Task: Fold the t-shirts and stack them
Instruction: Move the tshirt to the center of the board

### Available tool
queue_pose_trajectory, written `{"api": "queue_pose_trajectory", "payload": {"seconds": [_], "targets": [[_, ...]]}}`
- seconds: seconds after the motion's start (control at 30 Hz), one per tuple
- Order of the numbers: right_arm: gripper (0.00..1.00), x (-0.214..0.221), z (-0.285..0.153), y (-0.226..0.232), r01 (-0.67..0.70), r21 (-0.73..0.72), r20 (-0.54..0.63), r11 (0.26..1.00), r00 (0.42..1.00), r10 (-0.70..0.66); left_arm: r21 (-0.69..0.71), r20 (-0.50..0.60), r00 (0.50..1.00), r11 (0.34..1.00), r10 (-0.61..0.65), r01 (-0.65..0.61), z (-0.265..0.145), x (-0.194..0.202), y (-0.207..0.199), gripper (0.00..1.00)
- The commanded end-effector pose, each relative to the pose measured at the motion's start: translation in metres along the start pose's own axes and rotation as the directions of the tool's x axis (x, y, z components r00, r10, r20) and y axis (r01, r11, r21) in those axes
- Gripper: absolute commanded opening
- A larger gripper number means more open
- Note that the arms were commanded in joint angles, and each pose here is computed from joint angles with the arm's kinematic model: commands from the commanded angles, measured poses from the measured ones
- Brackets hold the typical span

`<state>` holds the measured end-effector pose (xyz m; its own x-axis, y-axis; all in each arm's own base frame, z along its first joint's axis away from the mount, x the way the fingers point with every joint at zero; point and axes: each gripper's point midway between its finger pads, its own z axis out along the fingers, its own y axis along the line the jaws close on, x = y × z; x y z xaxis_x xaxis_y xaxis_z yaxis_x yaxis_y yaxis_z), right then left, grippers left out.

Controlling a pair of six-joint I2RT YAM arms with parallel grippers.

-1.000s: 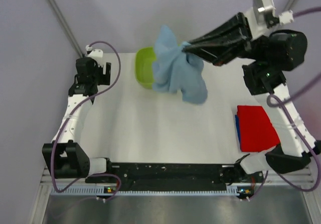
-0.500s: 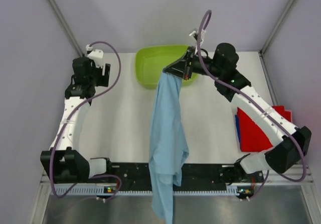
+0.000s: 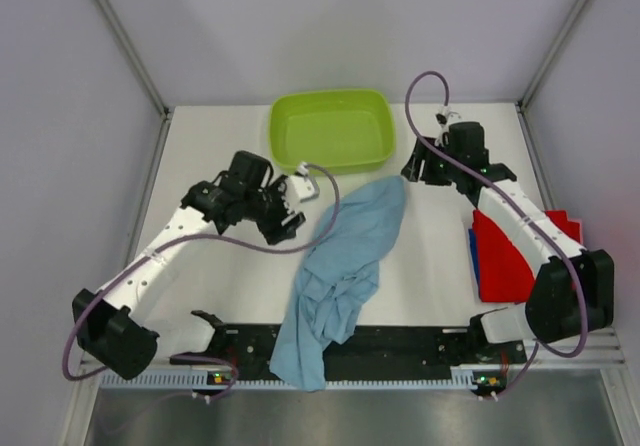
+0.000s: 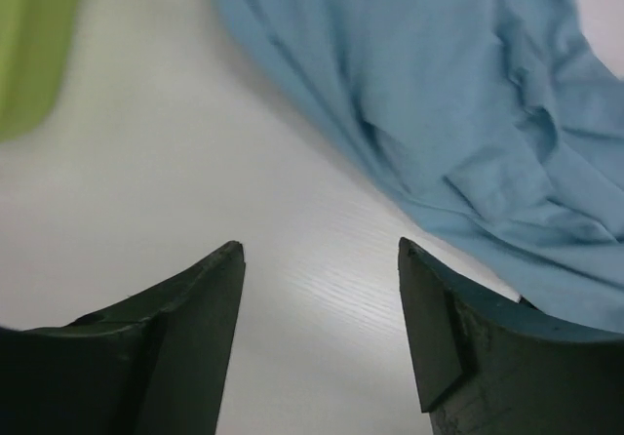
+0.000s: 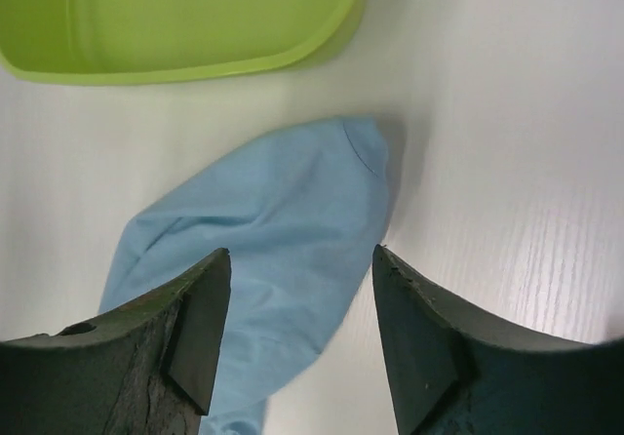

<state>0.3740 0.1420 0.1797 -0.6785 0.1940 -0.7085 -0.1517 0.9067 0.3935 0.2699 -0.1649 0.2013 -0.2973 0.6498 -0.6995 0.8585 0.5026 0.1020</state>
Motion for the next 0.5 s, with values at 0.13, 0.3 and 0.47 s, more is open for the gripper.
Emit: {"api": "queue_pose_trajectory", "payload": {"seconds": [0.13, 0.3, 0.47], "targets": [[0.62, 0.048, -0.021, 0.072, 0.219, -0.235, -0.065, 0.947, 0.968, -0.241, 0.497, -0.121, 0.931, 0.833, 0.344, -0.243, 0.014, 0.088, -0.147, 0.98], [0.71, 0.107, 0.018, 0.054, 0.091, -0.150, -0.236, 0.985, 0.964, -0.125, 0.529, -0.100, 0.898, 0.788, 0.428, -0.316, 0.043, 0.104, -0.180, 0.98], [0.75, 0.143, 0.051, 0.040, 0.130, -0.074, -0.313, 0.989, 0.939, -0.146, 0.580, -0.107, 0.849, 0.726, 0.517, -0.369, 0.060, 0.123, -0.205, 0.98]]}}
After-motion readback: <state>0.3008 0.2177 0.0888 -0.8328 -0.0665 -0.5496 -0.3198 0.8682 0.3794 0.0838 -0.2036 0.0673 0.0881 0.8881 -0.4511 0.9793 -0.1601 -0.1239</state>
